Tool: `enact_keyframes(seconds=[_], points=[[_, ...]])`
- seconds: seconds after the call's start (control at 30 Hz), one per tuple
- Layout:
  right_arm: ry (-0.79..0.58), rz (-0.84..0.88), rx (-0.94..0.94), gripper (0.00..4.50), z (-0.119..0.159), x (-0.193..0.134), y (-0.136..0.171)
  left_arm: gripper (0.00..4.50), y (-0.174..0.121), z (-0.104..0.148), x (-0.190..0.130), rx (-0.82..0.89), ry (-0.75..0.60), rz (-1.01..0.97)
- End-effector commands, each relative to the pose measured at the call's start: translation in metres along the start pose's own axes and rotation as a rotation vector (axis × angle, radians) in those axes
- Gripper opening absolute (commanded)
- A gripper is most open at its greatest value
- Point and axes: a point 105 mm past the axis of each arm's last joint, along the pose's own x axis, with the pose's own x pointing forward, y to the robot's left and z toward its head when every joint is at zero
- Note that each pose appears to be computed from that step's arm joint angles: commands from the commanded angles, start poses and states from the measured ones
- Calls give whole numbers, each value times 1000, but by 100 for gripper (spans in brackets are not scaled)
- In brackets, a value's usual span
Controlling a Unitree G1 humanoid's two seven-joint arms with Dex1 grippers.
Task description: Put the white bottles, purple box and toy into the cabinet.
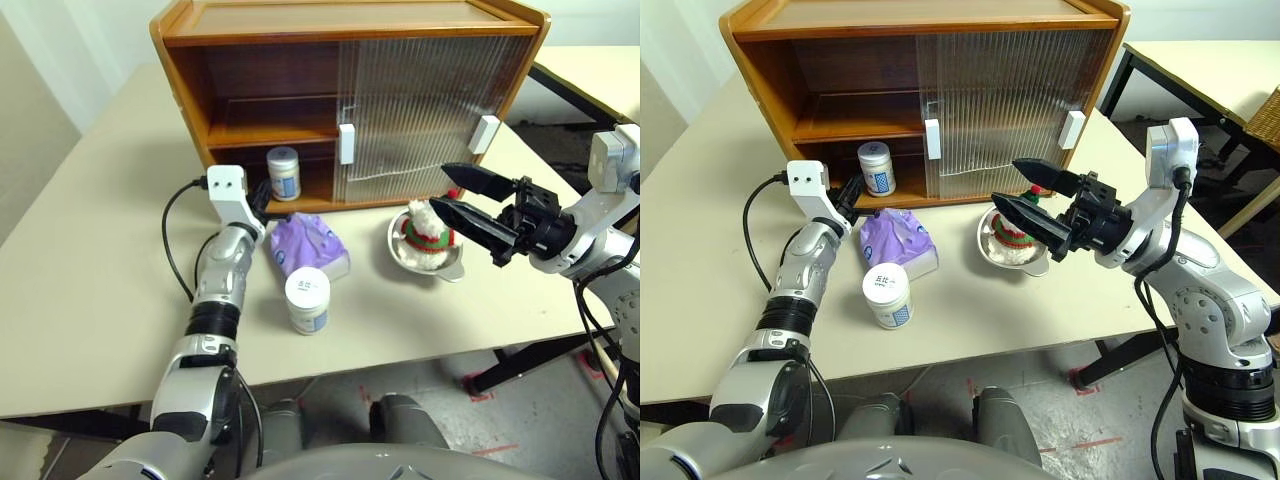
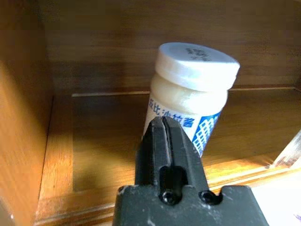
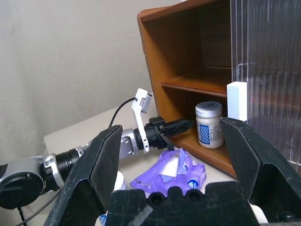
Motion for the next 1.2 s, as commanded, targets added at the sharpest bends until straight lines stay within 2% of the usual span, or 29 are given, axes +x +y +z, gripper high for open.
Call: enact_keyframes(seconds=[0.03,0.5,0.83,1.2], points=[[5,2,-10,450,1,0,1,4,3,-3,6,-7,11,48],[2,-7,-18,450,3,0,3,4,-1,7,34,5,22,98],[2,-16,-23,450,4,-1,4,4,-17,-5,35,15,59,63],[5,-19,-19,450,4,-2,5,4,-19,-12,36,38,100,58]])
